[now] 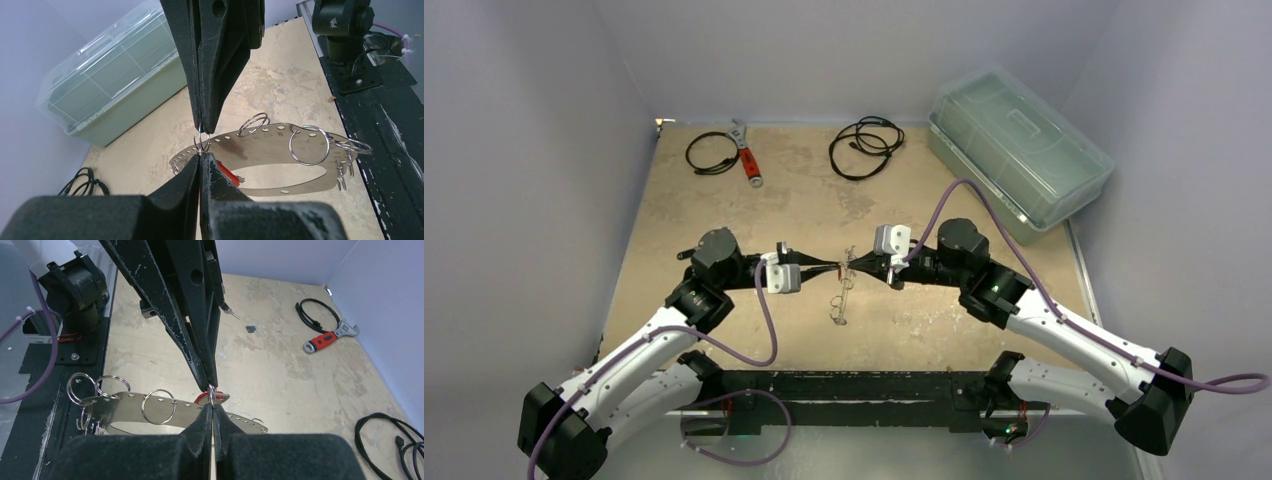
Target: Put the keys on the keyring
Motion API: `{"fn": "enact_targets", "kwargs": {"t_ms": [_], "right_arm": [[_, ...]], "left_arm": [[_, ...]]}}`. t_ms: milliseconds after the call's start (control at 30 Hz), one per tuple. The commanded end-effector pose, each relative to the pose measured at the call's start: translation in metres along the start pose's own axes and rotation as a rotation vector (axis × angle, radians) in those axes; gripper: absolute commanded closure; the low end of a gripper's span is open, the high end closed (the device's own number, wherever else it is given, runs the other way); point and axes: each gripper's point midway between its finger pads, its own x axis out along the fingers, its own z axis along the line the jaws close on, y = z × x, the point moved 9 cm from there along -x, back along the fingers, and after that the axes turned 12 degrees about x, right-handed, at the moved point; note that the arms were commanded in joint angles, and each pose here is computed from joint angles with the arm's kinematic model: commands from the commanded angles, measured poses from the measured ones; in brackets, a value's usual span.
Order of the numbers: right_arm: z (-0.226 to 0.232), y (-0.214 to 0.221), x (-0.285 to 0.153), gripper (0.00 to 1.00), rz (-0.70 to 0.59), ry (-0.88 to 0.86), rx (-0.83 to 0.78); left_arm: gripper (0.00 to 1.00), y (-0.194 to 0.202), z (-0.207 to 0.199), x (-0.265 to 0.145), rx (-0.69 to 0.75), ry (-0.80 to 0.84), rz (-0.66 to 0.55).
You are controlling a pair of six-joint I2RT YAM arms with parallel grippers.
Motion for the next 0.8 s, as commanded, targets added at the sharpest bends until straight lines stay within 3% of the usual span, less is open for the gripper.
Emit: {"fn": "enact_targets", "kwargs": {"t_ms": [0, 767], "right_arm": [[-0.003, -0.033, -0.005, 1.00, -0.106, 0.013, -0.056], [-0.002, -0.043, -0.012, 1.00, -0.153, 0.039, -0.079]], "left_arm": [[1.00, -0.017, 0.008, 0.001, 0.068, -0.005, -0.068], [1.00, -0.018, 0.007, 0.001, 0.078, -0.001, -0.075]]}}
